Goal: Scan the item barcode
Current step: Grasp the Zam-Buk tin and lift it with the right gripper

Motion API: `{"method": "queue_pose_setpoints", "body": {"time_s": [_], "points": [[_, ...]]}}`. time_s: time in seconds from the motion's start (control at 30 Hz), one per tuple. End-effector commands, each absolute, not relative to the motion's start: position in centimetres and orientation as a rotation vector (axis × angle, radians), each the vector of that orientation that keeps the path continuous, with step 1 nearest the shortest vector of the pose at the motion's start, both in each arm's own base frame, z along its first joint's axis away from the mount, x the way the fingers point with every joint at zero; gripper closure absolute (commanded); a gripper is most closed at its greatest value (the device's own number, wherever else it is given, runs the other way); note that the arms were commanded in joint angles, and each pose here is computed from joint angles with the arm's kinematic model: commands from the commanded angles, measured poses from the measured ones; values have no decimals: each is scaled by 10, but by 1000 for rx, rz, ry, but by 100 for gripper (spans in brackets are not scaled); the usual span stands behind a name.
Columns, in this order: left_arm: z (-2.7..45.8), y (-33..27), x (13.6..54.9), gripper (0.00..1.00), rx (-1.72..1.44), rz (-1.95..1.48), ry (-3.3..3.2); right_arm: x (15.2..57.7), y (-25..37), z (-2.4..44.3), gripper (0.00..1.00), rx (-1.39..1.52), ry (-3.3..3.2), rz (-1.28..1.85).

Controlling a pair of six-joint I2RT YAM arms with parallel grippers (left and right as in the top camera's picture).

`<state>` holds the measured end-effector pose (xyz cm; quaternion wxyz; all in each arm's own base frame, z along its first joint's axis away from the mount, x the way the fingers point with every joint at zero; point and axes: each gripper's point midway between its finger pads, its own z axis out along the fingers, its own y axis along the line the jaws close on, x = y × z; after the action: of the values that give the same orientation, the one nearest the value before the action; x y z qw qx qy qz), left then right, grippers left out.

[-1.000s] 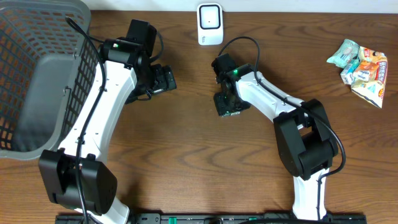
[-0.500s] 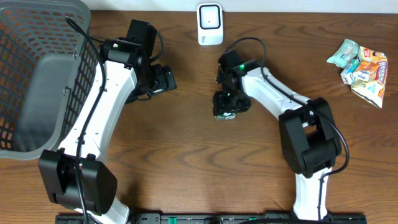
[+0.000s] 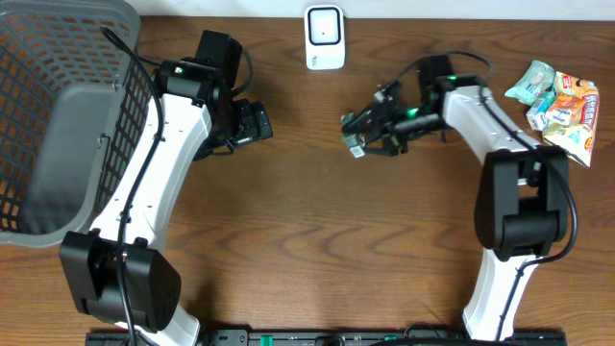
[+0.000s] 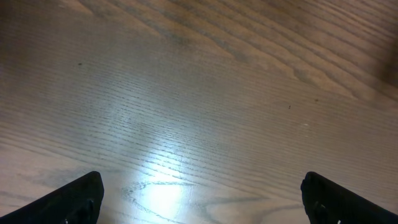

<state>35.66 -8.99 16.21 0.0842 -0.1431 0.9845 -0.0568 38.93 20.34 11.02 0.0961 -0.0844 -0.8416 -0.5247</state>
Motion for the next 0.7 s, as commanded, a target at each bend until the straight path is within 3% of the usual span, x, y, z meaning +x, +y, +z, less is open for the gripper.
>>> {"method": "queue_pose_setpoints", "body": {"time_s": [0.0,0.53,0.67], "points": [[159,-88,355,0,-451,-161,2945,395,204,165,49,-427,-2115,-1781],[159,-88,355,0,-451,-161,2945,402,197,167,51,-800,-1854,-1575],[159,-88,355,0,-451,-161,2945,402,197,167,56,-843,-1818,-1543]]}}
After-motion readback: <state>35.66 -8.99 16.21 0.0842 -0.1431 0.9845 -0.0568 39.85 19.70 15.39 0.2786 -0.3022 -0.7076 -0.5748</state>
